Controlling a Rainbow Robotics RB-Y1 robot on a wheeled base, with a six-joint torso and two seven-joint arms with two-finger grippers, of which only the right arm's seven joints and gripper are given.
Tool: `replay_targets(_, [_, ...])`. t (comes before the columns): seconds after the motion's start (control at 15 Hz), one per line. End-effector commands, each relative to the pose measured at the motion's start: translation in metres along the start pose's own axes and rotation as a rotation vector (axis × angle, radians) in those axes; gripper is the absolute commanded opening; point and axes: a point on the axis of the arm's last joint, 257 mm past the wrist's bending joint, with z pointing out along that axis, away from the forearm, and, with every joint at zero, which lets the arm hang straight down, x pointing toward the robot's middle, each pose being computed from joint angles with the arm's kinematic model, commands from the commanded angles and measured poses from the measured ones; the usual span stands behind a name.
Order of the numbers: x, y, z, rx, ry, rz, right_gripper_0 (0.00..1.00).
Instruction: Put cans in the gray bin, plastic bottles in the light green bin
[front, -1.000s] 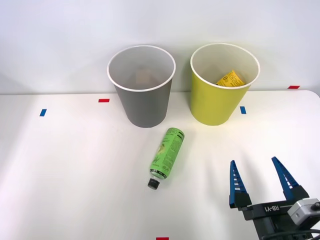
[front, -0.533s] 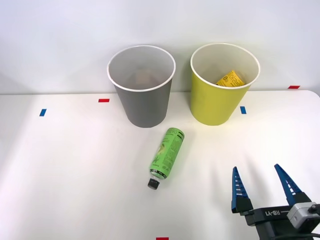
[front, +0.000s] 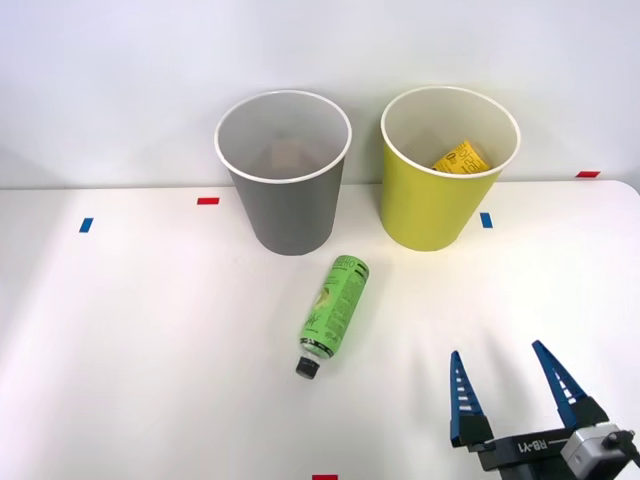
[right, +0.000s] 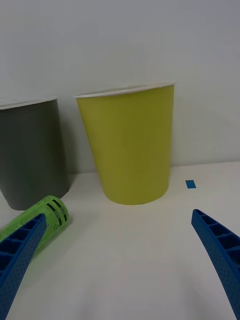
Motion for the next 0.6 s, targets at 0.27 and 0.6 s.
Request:
replay_targets(0.27, [0.025, 0.008, -0.051, -0.022, 0.073, -0.202, 1.0])
replay_targets(0.6, [0.052, 0.03, -0.083, -0.019, 0.193, -0.141, 1.0])
